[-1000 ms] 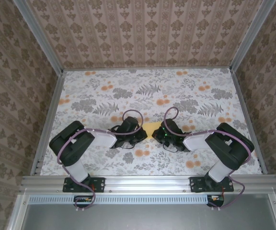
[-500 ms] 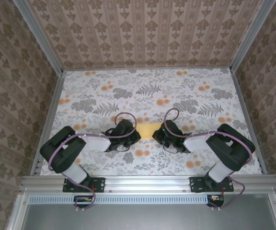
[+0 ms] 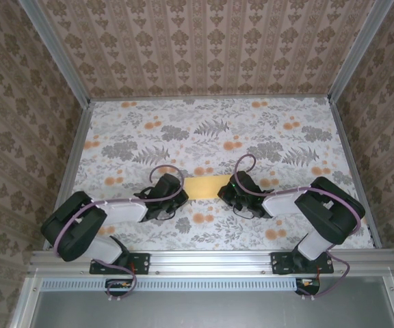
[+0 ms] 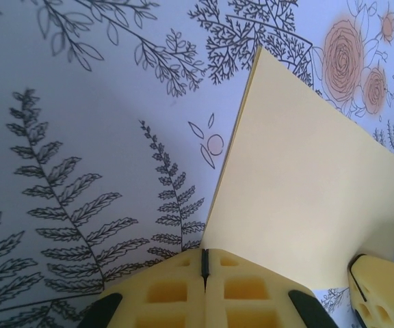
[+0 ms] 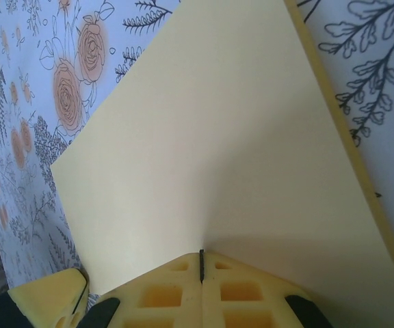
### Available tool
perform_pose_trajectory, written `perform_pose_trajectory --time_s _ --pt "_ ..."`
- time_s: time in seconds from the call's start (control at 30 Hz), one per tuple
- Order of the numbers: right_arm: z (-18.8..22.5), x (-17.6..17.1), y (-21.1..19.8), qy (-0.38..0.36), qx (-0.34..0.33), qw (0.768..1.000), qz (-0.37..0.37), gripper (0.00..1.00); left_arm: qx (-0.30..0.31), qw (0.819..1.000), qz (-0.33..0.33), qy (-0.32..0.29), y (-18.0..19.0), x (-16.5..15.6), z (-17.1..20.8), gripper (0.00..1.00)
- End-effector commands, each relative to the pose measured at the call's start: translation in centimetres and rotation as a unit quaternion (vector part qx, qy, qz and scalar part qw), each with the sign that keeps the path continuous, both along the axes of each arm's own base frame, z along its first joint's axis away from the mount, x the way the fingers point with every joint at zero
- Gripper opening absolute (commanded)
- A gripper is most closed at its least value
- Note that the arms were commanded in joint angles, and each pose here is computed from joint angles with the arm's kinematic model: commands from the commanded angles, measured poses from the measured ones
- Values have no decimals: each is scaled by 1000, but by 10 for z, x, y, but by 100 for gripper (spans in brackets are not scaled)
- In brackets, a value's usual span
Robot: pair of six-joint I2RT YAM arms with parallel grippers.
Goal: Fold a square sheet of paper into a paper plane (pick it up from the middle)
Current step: First fold in half a square sheet of paper at the center of the table, then rotate the paper at the center of the table.
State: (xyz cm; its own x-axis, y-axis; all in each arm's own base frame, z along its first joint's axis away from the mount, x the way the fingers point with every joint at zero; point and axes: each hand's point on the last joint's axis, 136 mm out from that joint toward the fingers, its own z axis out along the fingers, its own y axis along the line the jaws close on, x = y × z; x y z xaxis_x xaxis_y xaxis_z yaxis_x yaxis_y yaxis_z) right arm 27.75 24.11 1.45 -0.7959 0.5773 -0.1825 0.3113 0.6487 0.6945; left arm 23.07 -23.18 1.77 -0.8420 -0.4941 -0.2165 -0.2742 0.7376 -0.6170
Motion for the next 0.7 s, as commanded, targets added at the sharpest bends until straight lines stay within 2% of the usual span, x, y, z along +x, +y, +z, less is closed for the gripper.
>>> perform_pose_trajectory --time_s 0.0,0.1,0.23,0.43,0.53,0.67 --pt "-35 -21 -39 53 -88 994 -30 3 83 995 36 40 42 -18 -32 0" --pt "-22 -16 -36 32 -92 995 -13 4 85 996 20 17 38 -10 -17 0" --pt "9 -6 -34 -6 -120 993 17 6 93 995 -4 -24 41 6 18 8" --pt "58 12 -17 -45 -153 984 82 15 62 997 -30 -47 59 34 59 29" --pt "65 18 2 -40 -148 983 104 21 49 997 -38 -45 71 48 73 40" --pt "64 29 33 -28 -148 980 132 23 60 997 -42 -38 90 58 81 53"
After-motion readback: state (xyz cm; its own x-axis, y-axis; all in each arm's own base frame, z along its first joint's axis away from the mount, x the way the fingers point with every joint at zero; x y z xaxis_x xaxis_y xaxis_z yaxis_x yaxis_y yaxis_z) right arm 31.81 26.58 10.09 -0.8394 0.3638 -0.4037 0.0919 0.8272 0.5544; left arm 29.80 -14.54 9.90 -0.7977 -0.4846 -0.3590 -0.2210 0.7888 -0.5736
